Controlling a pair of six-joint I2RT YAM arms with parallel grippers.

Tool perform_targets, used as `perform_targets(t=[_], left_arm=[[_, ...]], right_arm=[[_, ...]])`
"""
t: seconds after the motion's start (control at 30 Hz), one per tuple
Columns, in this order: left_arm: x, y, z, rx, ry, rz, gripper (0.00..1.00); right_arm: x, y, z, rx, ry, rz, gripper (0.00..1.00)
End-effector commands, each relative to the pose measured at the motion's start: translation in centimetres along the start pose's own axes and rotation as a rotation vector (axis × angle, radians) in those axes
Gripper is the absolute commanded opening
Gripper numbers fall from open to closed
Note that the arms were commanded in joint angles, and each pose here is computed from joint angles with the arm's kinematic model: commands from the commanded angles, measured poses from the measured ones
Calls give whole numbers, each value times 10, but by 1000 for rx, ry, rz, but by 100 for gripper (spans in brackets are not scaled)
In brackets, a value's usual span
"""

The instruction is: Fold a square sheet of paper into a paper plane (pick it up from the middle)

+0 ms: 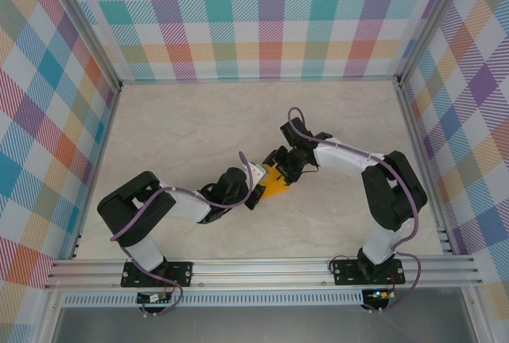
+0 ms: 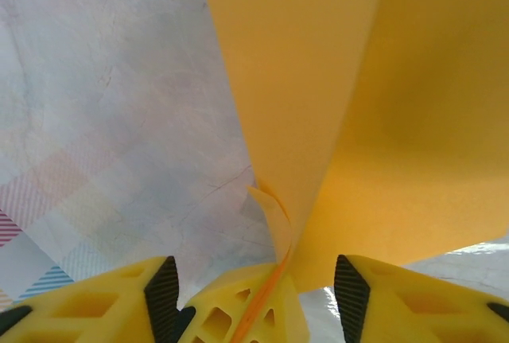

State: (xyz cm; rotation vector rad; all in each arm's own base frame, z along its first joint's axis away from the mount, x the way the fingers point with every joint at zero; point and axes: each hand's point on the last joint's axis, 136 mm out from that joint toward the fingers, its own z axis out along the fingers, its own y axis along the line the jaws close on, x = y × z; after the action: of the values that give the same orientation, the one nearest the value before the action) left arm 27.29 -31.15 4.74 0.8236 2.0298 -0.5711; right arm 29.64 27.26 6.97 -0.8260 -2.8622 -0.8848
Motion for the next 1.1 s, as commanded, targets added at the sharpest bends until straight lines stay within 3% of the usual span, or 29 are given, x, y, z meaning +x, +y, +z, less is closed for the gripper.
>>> perform_targets(t=[0.0,0.17,0.47,1.07], left_arm=[[4,-7,0,24,12,-23,0],[1,-12,0,53,15,-115,0],[5,-11,6,39,39,-360,1],[3,-20,17,83,121,-652,2]], right_arm=[[-3,8,-21,-77,-22,-84,66],[-6,3,-34,-140,-54,-216,74],[-2,-14,-44,-218,-120,-381,75],[4,-25,-4,-243,-7,-438,62]])
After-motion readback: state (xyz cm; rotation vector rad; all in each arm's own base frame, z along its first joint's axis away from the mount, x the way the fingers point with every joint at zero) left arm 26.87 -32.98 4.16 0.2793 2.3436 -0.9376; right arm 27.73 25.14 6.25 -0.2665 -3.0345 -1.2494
